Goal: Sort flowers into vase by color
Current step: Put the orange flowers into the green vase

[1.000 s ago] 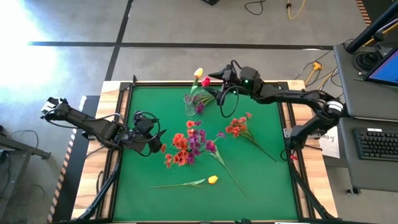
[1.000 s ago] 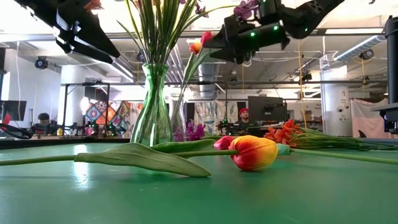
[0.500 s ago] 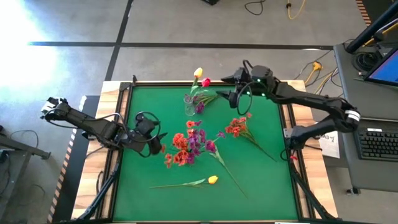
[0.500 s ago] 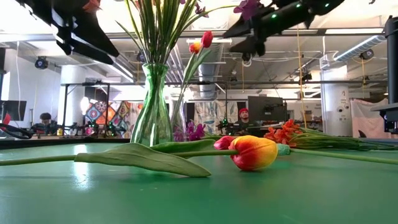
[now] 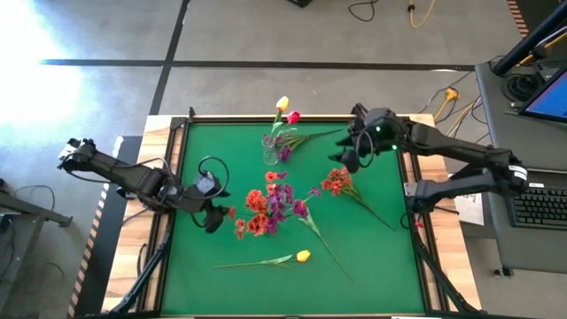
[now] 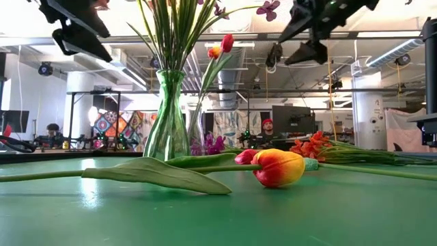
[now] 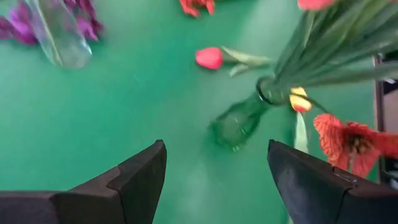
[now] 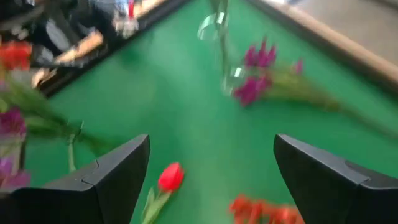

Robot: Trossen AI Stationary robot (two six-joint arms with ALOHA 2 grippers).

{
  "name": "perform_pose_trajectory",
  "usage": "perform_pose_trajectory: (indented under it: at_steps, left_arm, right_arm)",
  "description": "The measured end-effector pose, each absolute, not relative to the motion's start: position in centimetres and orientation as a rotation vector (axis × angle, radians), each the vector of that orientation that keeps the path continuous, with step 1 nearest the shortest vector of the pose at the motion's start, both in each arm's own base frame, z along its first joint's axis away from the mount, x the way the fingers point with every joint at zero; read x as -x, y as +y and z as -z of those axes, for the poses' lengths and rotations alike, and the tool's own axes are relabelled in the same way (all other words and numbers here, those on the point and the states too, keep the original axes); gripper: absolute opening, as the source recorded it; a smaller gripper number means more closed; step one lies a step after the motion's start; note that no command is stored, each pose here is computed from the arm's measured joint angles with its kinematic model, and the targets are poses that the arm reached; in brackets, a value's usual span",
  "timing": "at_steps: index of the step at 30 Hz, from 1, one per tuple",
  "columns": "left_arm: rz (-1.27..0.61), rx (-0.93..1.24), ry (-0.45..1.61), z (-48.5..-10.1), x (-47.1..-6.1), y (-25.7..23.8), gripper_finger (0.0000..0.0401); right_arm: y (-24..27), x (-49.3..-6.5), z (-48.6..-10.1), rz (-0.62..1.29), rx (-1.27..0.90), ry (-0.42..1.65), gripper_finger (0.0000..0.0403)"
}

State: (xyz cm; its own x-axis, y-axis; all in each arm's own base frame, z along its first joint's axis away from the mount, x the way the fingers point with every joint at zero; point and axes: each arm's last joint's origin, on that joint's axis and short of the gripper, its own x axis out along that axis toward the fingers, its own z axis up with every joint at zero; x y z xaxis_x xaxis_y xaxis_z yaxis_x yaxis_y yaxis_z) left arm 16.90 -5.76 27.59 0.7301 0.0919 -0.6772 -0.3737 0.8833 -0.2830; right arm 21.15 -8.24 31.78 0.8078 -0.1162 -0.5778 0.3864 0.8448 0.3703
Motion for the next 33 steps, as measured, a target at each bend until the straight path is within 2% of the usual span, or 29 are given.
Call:
perform_pose_trajectory:
  at_steps: [6,15,24,33]
  left_arm:
    - [-0.197,0.508,0.791,-26.6,-16.5,-6.6,0.0268]
    - [-0.119,0.501,0.890,-25.3,-16.5,-9.5,0.0268]
    - [-0.100,0.463,0.956,-24.1,-16.5,-11.2,0.0268]
    - [-0.053,0.442,0.971,-24.0,-15.8,-12.2,0.0268]
  right_arm:
    - [-5.7,-20.7,-30.8,0.248,-0.599,0.741,0.0327]
    - [-1.4,-20.1,-29.6,0.289,-0.689,0.944,0.0327]
    - [2.3,-19.4,-27.6,0.432,-0.701,1.093,0.0327]
    - [2.6,-19.6,-22.8,0.608,-0.614,1.240,0.0327]
